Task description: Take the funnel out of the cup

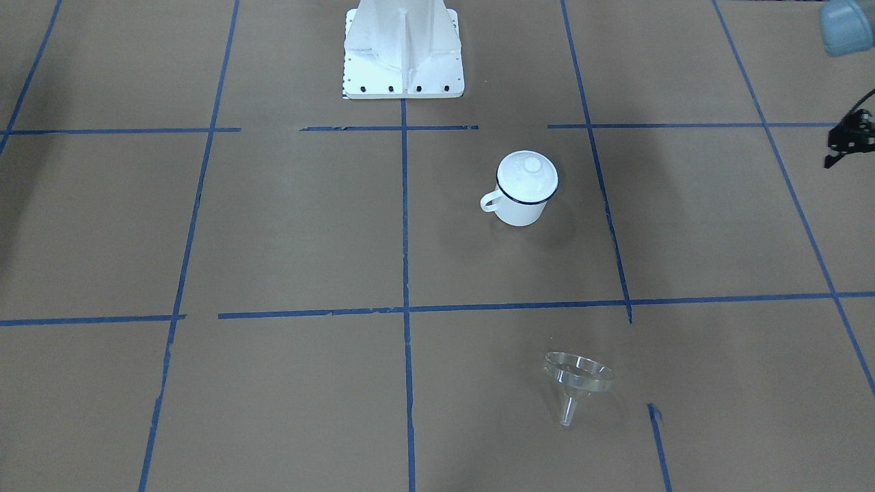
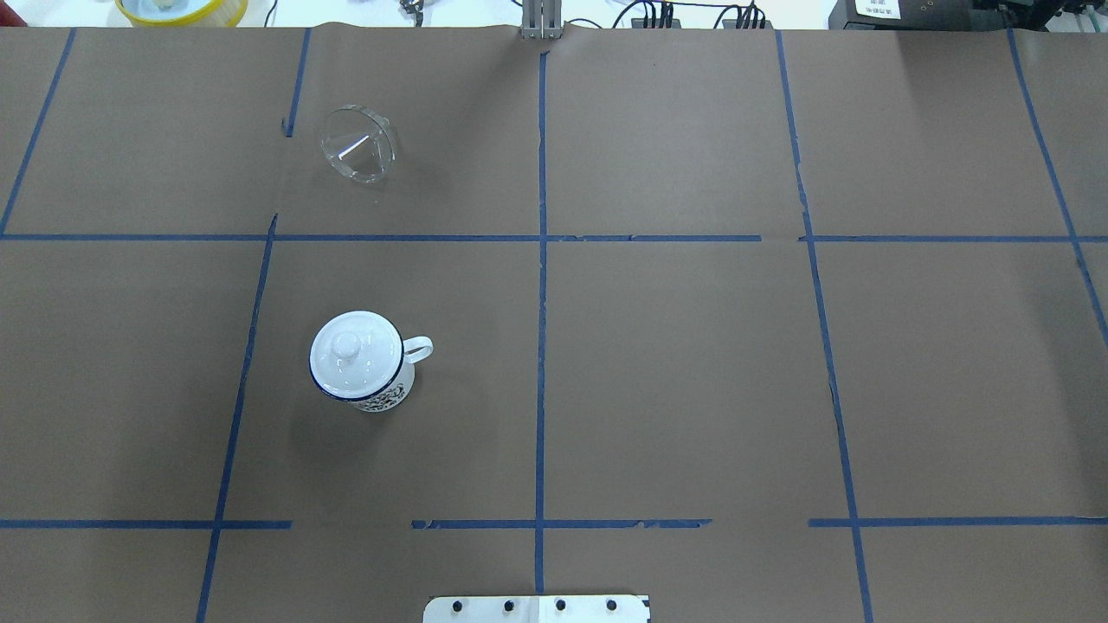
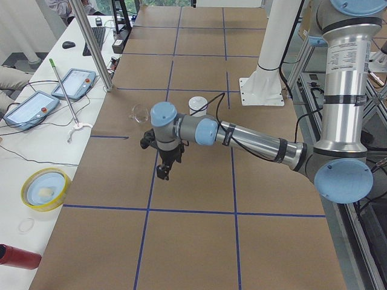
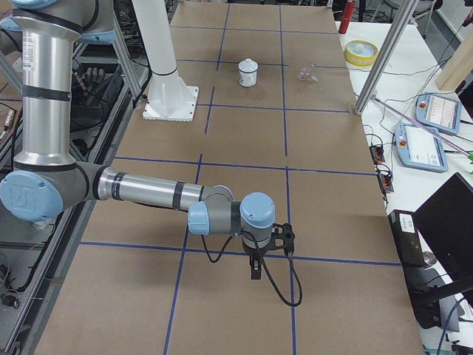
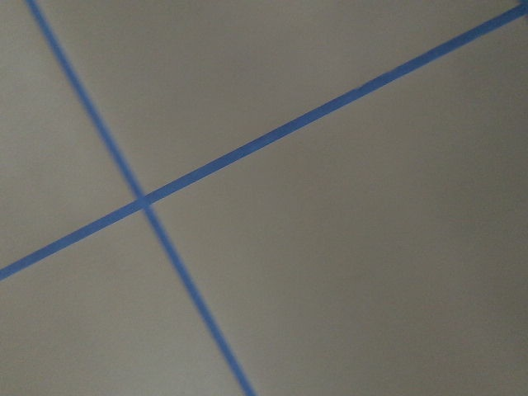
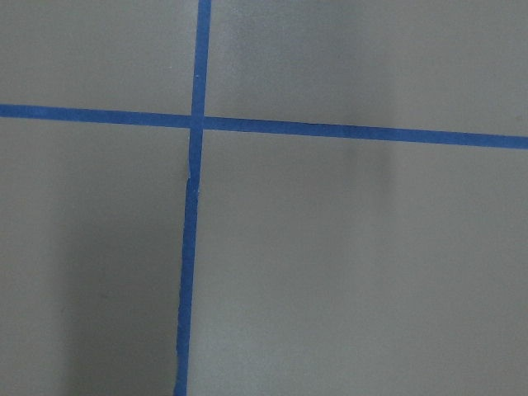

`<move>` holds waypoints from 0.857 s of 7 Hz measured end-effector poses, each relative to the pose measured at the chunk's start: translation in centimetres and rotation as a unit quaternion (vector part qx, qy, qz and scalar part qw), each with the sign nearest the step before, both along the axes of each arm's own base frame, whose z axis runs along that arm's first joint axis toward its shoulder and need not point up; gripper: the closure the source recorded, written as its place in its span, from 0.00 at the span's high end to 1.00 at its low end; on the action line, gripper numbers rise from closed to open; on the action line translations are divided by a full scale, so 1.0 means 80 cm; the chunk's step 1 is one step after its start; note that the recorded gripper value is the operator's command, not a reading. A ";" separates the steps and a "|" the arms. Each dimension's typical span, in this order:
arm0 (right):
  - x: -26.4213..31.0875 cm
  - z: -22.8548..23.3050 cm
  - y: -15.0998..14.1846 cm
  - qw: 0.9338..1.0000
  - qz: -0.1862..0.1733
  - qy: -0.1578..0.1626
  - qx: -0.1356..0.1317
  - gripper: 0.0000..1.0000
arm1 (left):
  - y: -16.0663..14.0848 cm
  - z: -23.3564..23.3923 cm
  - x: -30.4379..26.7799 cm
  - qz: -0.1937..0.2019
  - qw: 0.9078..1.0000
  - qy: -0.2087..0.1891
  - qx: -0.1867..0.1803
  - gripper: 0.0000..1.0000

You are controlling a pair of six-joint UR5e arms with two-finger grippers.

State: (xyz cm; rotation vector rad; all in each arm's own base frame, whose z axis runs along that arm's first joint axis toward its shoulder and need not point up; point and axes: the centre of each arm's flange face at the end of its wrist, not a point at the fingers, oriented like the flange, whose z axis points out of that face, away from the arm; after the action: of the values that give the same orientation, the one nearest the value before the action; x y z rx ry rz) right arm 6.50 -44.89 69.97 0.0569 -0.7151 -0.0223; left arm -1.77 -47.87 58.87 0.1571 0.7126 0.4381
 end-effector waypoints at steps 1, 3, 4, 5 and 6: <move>0.000 0.000 0.000 1.000 0.000 0.000 0.000 1.00 | 0.014 0.039 -0.034 -0.007 1.000 -0.001 -0.015 1.00; 0.000 0.000 0.000 1.000 0.000 0.000 0.000 1.00 | 0.031 0.072 -0.054 -0.021 0.999 -0.001 -0.040 1.00; 0.000 0.000 0.000 1.000 0.000 0.000 0.000 1.00 | 0.031 0.074 -0.056 -0.037 0.998 -0.002 -0.056 1.00; 0.000 0.000 0.000 1.000 0.000 0.000 0.000 1.00 | 0.033 0.076 -0.057 -0.047 0.997 -0.002 -0.067 1.00; 0.000 0.000 0.000 1.000 0.000 0.000 0.000 1.00 | 0.033 0.074 -0.060 -0.054 0.996 0.000 -0.069 1.00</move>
State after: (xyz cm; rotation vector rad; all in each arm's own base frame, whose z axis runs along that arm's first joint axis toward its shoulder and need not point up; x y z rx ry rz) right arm 6.50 -44.89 69.95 0.0573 -0.7152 -0.0225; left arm -6.56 -45.23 64.78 0.0655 0.7289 0.2854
